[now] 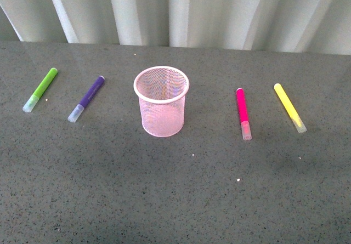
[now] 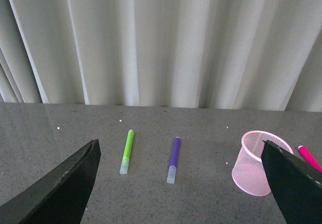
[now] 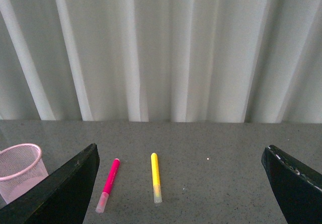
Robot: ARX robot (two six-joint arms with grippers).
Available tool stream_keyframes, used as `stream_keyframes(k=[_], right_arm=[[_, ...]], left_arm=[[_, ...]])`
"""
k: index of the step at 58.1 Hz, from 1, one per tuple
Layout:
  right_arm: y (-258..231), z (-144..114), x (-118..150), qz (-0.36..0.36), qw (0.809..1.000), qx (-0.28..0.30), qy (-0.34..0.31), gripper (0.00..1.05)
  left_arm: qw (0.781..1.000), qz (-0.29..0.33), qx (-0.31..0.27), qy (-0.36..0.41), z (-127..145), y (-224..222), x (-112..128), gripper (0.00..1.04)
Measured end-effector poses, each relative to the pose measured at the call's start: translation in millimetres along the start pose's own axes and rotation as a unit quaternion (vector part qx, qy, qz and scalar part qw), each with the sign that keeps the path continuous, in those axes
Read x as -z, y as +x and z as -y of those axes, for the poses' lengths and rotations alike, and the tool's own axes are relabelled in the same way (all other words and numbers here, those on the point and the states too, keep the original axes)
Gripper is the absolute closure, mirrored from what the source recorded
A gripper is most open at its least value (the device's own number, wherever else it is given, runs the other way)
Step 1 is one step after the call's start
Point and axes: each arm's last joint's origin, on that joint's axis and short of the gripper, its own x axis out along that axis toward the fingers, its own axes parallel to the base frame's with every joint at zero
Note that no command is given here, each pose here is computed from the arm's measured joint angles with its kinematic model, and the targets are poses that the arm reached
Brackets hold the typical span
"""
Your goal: Insert purple and pink pens into pink cup
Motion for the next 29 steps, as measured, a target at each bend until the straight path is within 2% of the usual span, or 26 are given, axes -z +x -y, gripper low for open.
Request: stream_keyframes(k=[29], right_arm=[[0.0, 0.0, 0.0, 0.000, 1.000, 0.000, 0.000, 0.07]], left_arm=[[1.000, 0.000, 0.000, 0.000, 0.0, 0.0, 0.0, 0.07]])
